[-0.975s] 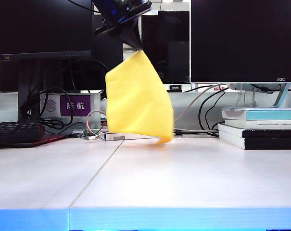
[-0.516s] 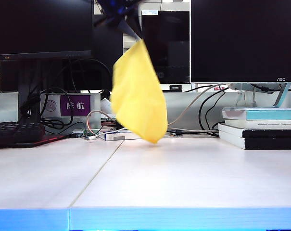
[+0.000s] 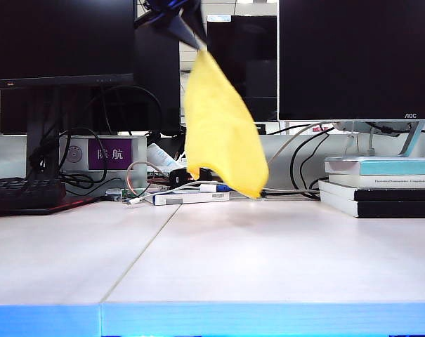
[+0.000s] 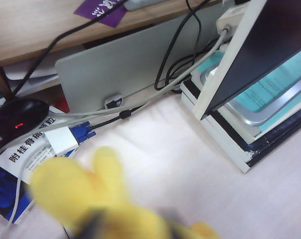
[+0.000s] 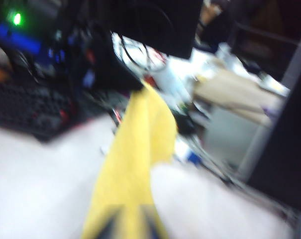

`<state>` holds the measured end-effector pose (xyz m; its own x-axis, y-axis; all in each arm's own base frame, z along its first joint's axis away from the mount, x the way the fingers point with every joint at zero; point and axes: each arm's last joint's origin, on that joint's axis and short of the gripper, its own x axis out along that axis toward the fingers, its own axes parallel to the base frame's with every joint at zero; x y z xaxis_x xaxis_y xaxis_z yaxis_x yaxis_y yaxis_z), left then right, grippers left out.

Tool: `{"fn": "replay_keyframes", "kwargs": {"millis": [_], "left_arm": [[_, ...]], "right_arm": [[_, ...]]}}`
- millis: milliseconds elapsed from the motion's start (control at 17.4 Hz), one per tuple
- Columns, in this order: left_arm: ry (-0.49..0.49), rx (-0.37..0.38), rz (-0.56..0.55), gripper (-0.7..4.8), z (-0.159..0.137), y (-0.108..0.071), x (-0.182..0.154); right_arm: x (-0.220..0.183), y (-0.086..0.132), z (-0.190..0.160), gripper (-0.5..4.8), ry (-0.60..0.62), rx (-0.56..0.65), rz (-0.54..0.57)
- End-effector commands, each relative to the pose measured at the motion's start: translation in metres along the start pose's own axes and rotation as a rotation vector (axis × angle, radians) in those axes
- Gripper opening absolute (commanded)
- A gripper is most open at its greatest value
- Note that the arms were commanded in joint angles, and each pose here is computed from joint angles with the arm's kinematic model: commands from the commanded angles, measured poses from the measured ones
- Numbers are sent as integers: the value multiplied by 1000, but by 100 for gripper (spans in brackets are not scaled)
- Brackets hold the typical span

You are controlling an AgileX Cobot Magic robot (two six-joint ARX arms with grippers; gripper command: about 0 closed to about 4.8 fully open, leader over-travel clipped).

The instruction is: Wipe the table from back to front using the rag.

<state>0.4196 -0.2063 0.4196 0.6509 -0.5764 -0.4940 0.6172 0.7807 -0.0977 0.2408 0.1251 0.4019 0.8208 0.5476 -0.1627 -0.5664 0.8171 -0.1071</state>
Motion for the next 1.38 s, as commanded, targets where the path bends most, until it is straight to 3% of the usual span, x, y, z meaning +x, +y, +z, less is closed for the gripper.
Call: {"fn": "replay_keyframes", "kwargs": {"millis": [57, 172, 287, 402, 459, 803, 1032, 1377], "left_arm": [[-27, 11, -4, 182, 5, -3, -7], [-24, 11, -6, 180, 5, -3, -8], [-21, 10, -7, 178, 5, -4, -10], [-23, 10, -6, 81, 6, -4, -14], [-32, 12, -7, 11, 8, -6, -20], [-20, 3, -7, 11, 9, -8, -30], [-17, 2, -7, 11, 9, -8, -30], [-13, 1, -41, 11, 8, -9, -30]], "right_arm": [[37, 1, -6, 399, -86, -8, 110], [67, 2, -17, 367, -137, -18, 199], [81, 2, -26, 328, -141, 0, 210], [97, 0, -36, 284, -135, 6, 209], [112, 0, -46, 237, -158, 0, 209], [148, -2, -70, 238, -269, 54, 163], [156, -4, -76, 238, -296, 56, 102], [181, -8, -72, 238, -298, 56, 98]]}}
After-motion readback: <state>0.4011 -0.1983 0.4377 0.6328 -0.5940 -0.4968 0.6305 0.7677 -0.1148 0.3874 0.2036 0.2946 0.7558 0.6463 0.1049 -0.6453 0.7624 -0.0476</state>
